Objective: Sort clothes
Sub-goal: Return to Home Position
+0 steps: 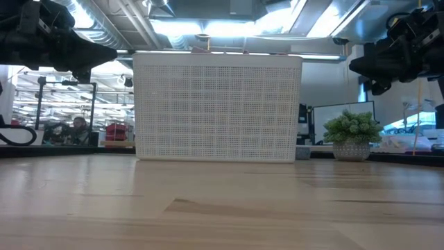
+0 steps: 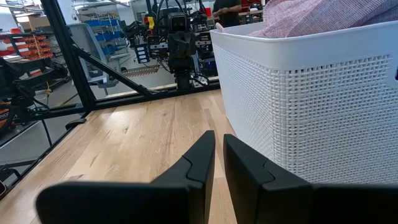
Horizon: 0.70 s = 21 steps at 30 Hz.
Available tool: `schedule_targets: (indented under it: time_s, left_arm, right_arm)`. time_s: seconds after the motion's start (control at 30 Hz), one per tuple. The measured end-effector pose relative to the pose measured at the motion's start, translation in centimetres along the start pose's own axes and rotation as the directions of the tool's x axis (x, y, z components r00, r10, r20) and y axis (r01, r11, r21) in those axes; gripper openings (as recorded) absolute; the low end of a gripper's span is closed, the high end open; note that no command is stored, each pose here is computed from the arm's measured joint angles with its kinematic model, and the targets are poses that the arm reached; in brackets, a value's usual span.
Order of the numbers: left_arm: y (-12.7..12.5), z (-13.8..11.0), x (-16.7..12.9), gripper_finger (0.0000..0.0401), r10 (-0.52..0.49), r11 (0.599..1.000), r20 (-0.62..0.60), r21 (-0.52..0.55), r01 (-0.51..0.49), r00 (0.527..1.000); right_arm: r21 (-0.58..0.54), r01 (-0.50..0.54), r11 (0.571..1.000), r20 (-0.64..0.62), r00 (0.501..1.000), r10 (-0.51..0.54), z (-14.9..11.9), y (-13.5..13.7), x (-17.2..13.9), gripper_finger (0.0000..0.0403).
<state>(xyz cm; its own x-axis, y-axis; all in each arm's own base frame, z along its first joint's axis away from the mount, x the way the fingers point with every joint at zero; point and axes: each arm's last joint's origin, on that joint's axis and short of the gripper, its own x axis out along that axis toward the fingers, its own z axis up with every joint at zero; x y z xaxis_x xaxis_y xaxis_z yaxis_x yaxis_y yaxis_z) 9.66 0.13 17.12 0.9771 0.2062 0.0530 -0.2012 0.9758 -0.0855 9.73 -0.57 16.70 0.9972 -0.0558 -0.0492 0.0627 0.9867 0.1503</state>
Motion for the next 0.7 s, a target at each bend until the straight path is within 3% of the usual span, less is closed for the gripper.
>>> schedule_targets:
  time_s: [0.7]
  left_arm:
    - [0.00,0.00,0.00,0.0008,0.000,1.000,0.000,0.000,0.000,1.000]
  right_arm:
    - [0.000,0.000,1.000,0.000,1.000,0.000,0.00,0.00,0.00,0.0050]
